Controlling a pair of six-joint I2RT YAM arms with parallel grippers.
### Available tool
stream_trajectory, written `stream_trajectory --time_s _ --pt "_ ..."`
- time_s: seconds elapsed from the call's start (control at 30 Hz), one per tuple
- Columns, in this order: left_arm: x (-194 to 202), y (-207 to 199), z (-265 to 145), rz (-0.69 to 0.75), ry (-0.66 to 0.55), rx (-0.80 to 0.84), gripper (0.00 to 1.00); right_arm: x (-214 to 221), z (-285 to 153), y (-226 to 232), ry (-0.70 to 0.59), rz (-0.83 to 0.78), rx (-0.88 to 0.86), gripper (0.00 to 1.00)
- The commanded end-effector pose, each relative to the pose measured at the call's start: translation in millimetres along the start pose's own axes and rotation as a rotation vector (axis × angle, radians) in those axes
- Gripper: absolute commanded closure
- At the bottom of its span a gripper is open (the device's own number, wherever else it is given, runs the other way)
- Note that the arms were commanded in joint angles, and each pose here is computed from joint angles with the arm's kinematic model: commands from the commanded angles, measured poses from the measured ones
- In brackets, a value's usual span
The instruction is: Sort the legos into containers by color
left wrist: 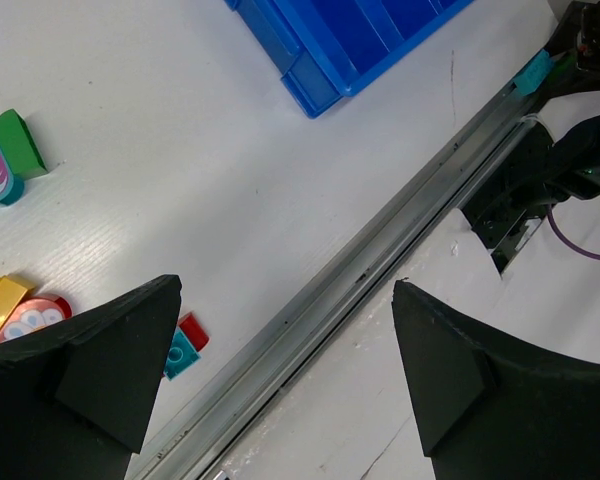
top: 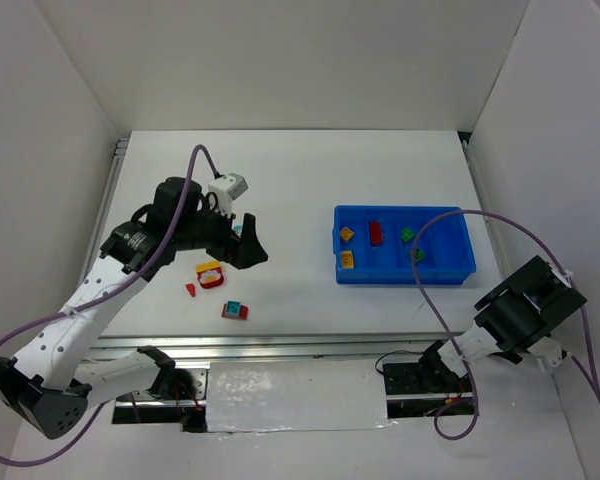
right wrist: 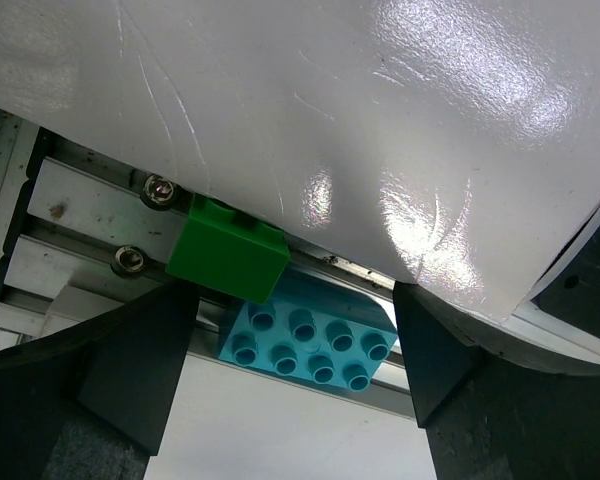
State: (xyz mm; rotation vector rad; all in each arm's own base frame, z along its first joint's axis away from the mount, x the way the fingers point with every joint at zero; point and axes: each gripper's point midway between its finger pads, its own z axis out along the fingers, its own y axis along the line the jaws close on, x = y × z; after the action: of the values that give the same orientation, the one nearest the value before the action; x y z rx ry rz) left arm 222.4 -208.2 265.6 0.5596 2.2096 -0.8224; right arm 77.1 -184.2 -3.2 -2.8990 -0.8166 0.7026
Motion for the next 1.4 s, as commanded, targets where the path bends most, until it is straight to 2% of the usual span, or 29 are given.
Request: stream_trajectory --time_s 0.0,0.23,0.3,0.63,0.7,0.9,1.03,1.1,1.17,1.23,1.37 --pt "-12.1 -7.2 -10.1 0.057 -0.053 0.016 0.01 24.5 -7.1 14.6 0.078 -0.068 -0.100 0.12" --pt "-14.4 -9.9 -14.5 0.069 -0.073 0.023 0.00 31.9 -27.0 14.5 0.054 -0.092 -0.157 0.13" --pt "-13.3 -10.7 -16.9 0.073 -0.081 0.023 0.00 38.7 -32.3 13.6 0.075 -0.084 -0.163 0.20" --pt "-14.4 -11.9 -25.8 0.086 -0.112 0.015 0.00 74.4 -49.1 5.7 0.165 -0.112 -0.175 0.24" --pt "-14.9 -12.2 -26.1 0.087 -0.114 0.015 0.00 90.8 -52.3 0.0 0.195 -0.122 -0.185 0.31" --pt "-19.6 -13.5 -32.6 0.098 -0.133 0.006 0.00 104.5 -60.3 -15.9 0.224 -0.089 -0.210 0.20" --pt "-16.5 -13.6 -35.0 0.099 -0.139 0.004 0.00 107.3 -78.8 -0.3 0.275 -0.082 -0.327 0.22" --pt "-16.7 -14.9 -37.0 0.106 -0.148 0.008 0.00 103.2 -109.2 23.1 0.274 -0.105 -0.454 0.19" --pt "-17.4 -17.3 -36.4 0.108 -0.147 0.022 0.01 90.7 -120.8 32.9 0.223 -0.122 -0.488 0.14" --pt "-18.5 -18.7 -36.9 0.110 -0.147 0.028 0.01 74.4 -134.2 40.7 0.177 -0.151 -0.503 0.13" --pt "-18.6 -19.0 -36.8 0.112 -0.151 0.030 0.00 40.7 -113.4 34.4 0.074 -0.158 -0.372 0.07"
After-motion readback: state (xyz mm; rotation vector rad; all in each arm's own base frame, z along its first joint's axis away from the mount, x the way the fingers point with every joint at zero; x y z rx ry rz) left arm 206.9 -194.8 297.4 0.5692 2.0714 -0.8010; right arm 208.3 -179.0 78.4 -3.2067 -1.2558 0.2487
